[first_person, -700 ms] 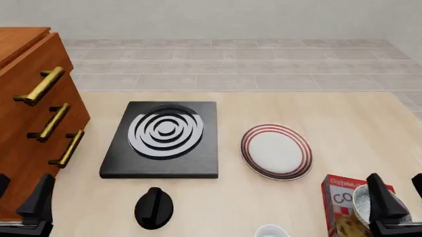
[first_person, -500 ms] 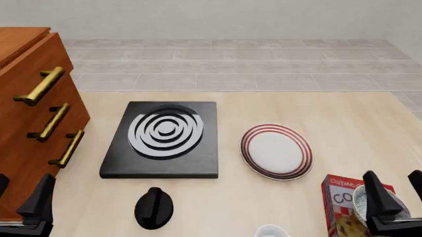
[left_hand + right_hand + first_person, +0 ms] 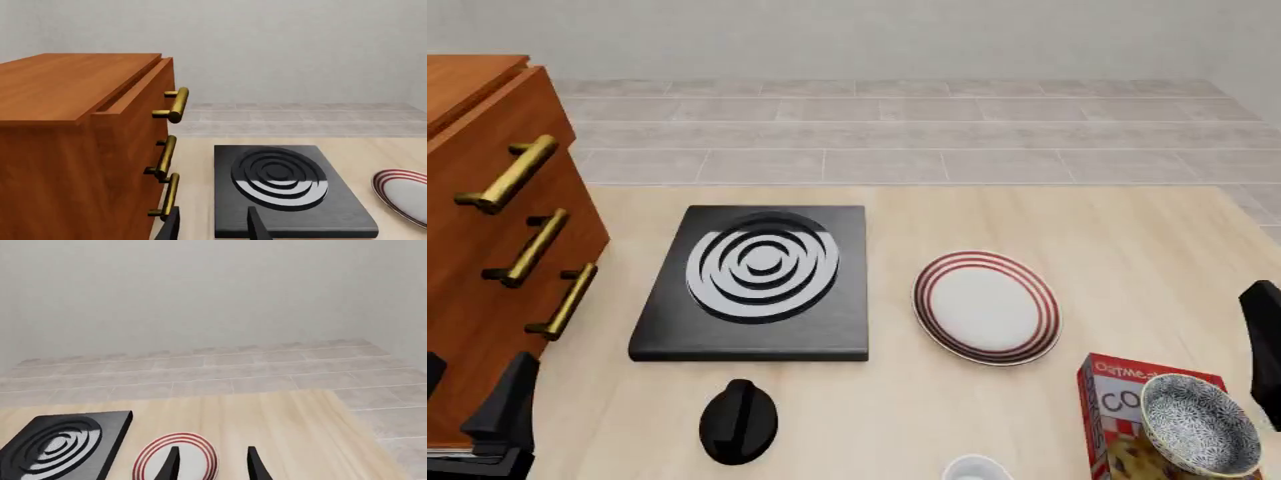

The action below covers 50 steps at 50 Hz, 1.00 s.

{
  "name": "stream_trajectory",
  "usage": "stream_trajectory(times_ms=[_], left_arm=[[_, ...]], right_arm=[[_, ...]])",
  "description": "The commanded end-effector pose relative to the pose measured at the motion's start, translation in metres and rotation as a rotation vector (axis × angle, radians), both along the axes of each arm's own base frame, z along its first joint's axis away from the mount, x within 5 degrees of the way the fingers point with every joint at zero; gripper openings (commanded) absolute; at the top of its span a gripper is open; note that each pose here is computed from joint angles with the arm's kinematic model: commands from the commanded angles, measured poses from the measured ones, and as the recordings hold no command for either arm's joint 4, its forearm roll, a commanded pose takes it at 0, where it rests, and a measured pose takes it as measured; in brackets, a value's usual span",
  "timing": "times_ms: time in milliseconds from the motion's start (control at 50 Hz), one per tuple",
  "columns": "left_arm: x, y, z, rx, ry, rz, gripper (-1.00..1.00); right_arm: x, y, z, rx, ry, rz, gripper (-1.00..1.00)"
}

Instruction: Pick the akita bowl on the cookies box and place it on the plate.

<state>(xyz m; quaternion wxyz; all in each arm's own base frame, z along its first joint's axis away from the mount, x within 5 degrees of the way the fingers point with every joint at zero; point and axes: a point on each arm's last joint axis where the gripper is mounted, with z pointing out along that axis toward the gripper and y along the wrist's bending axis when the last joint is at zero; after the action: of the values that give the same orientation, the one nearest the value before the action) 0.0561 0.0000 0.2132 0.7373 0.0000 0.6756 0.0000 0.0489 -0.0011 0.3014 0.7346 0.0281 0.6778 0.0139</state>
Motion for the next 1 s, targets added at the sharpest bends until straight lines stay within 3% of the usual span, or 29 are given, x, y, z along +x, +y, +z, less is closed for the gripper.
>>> stream_trajectory(times_ms=[20, 100, 140, 160, 200, 300, 520, 540, 560, 680, 780, 880, 960, 1000], left_arm=[[0.0, 0.0, 0.0, 0.0, 0.0, 0.0, 1.0], [0.0, 0.0, 0.0, 0.0, 0.0, 0.0, 1.0], [0.0, 0.0, 0.0, 0.0, 0.0, 0.0, 1.0], [0.0, 0.0, 0.0, 0.0, 0.0, 0.0, 1.0], [0.0, 0.0, 0.0, 0.0, 0.0, 0.0, 1.0], [0.0, 0.0, 0.0, 0.0, 0.0, 0.0, 1.0], [0.0, 0.0, 0.0, 0.0, 0.0, 0.0, 1.0], [0.0, 0.0, 0.0, 0.0, 0.0, 0.0, 1.0], [0.0, 0.0, 0.0, 0.0, 0.0, 0.0, 1.0], [0.0, 0.0, 0.0, 0.0, 0.0, 0.0, 1.0], [0.0, 0.0, 0.0, 0.0, 0.0, 0.0, 1.0], [0.0, 0.0, 0.0, 0.0, 0.0, 0.0, 1.0], [0.0, 0.0, 0.0, 0.0, 0.0, 0.0, 1.0], [0.0, 0.0, 0.0, 0.0, 0.0, 0.0, 1.0]], right_arm=[[-0.026, 0.0, 0.084, 0.062, 0.024, -0.036, 1.0], [-0.037, 0.0, 0.106, 0.041, 0.045, -0.085, 1.0], [-0.031, -0.002, 0.112, -0.015, 0.112, -0.149, 1.0], [-0.023, -0.006, 0.112, -0.137, 0.182, -0.238, 1.0], [-0.027, -0.005, 0.113, -0.182, 0.197, -0.255, 1.0], [-0.024, -0.007, 0.108, -0.107, 0.246, -0.281, 1.0], [-0.023, -0.009, 0.095, -0.063, 0.346, -0.336, 1.0], [-0.023, -0.009, 0.095, -0.063, 0.346, -0.336, 1.0], [-0.018, -0.011, 0.087, -0.092, 0.391, -0.325, 1.0], [-0.011, -0.015, 0.076, -0.05, 0.413, -0.35, 1.0], [0.0, -0.019, 0.055, 0.049, 0.463, -0.348, 1.0], [0.004, -0.021, 0.045, 0.082, 0.474, -0.358, 1.0], [0.007, -0.023, 0.035, 0.057, 0.497, -0.367, 1.0], [0.008, -0.024, 0.03, 0.083, 0.5, -0.373, 1.0]])
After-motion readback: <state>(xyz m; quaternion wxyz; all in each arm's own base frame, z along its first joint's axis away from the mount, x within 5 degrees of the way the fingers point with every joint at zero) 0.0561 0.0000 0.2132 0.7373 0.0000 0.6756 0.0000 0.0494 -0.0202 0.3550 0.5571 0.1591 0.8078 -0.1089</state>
